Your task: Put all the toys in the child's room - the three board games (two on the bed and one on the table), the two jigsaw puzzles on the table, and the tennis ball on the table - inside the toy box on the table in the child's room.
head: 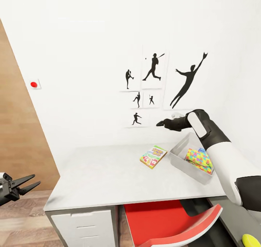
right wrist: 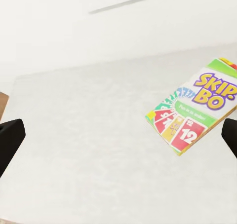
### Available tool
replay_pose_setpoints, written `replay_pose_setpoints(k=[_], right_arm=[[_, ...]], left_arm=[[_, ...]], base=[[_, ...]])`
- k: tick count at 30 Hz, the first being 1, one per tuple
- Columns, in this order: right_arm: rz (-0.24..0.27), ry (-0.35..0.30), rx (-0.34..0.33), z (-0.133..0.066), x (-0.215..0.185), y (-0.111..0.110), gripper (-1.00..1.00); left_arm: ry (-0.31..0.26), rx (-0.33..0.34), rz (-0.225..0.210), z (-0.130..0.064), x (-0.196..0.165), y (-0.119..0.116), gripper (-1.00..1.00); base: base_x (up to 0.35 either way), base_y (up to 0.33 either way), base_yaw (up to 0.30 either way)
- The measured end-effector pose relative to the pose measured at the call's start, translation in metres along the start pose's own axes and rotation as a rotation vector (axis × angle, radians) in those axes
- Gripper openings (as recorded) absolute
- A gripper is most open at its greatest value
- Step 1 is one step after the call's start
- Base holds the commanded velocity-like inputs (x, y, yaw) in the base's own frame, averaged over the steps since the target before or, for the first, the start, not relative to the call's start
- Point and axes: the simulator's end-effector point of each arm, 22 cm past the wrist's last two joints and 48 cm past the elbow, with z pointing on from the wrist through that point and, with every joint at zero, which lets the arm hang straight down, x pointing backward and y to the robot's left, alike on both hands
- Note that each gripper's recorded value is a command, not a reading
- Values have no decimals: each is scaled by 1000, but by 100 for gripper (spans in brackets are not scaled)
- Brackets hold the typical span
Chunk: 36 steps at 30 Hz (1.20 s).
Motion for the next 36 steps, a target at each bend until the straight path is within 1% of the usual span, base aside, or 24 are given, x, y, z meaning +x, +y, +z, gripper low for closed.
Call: replay_pose_setpoints(k=[13,24,36], right_arm=[[1,3,3,0,1,-1,100],[2,4,4,1,2,-2,100],[1,6,5,1,2,-2,100]], left_arm=[[0,0,-1,0,0,0,100],[0,0,-2,0,1,0,100],[0,-1,-3,0,1,1,100]], base=[[5,0,4],[127,0,0],[58,-30,0]])
